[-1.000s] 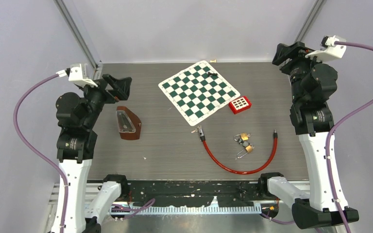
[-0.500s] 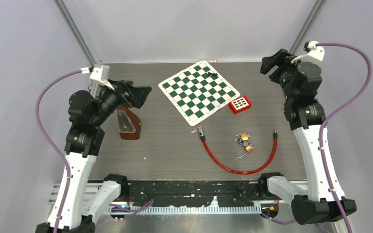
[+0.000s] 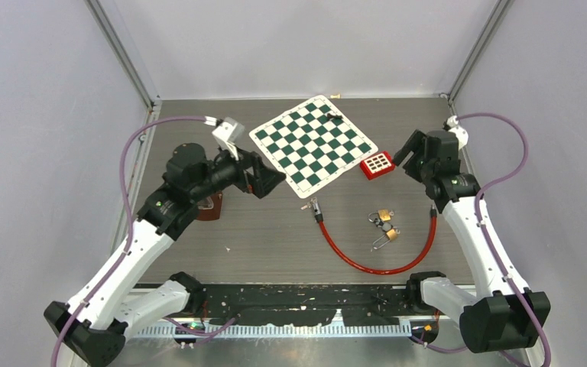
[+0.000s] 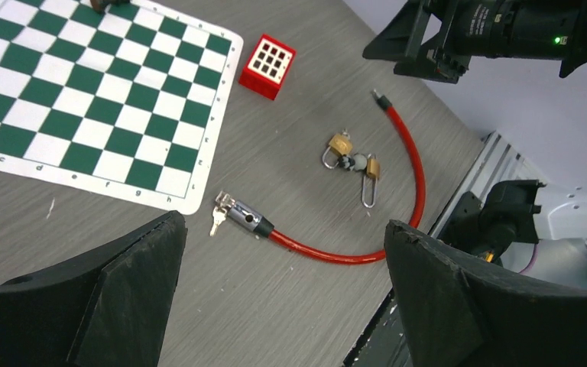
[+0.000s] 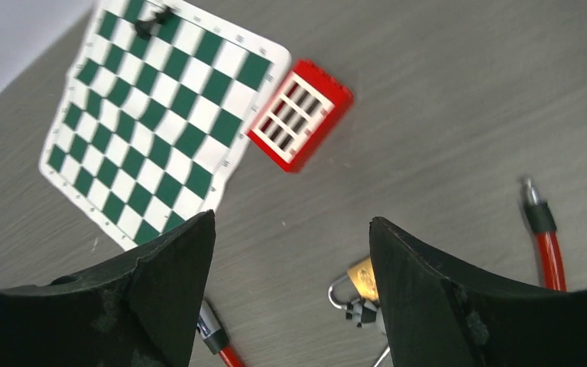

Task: Lock with the key
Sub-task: Pick up the lock from the center of the board.

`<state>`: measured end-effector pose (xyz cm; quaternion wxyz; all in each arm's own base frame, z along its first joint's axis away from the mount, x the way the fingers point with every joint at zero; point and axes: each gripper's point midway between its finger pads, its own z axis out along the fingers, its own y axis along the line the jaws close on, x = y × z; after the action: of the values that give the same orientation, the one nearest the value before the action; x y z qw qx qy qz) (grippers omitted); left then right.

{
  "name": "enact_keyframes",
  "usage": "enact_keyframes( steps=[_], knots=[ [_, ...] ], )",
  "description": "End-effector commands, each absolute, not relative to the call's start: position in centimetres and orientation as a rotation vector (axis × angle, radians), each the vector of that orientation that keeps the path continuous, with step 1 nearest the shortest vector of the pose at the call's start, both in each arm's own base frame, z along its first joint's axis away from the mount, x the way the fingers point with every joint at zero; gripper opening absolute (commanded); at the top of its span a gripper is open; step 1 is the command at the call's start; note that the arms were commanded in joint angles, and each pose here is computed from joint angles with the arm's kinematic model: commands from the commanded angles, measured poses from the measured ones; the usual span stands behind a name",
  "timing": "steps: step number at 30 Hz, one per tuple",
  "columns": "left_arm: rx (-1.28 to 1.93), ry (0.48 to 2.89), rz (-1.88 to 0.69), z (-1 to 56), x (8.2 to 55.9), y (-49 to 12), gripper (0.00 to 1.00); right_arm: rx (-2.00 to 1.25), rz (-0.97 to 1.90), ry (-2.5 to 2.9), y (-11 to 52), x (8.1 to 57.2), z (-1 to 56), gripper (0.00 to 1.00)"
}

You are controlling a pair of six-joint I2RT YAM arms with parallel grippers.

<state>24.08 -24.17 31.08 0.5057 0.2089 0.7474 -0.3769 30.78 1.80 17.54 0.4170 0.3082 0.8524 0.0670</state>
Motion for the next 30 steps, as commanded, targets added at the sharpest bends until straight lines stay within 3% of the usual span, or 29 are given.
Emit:
enact_keyframes(
  steps=[1,8,11,19,30],
  knots=[
    [0.522,1.768,-0.853,31.1,24.7,-24.8,0.97,1.045,0.124,2.143,1.0,27.7,13.8,0.73],
    [0.538,1.788,-0.83,29.7,24.2,-24.7,0.96,1.334,0.1,2.261,2.0,22.3,7.0,0.58],
    [0.534,1.795,-0.81,29.2,24.2,-24.3,0.96,1.36,0.129,2.258,2.3,21.7,6.0,0.45],
    [0.529,1.815,-0.789,28.2,23.9,-23.7,0.96,1.418,0.137,2.308,3.1,20.6,4.0,0.59],
    [0.51,1.84,-0.724,26.8,24.2,-22.7,0.96,1.411,0.105,2.387,4.0,20.2,2.0,0.57]
  ],
)
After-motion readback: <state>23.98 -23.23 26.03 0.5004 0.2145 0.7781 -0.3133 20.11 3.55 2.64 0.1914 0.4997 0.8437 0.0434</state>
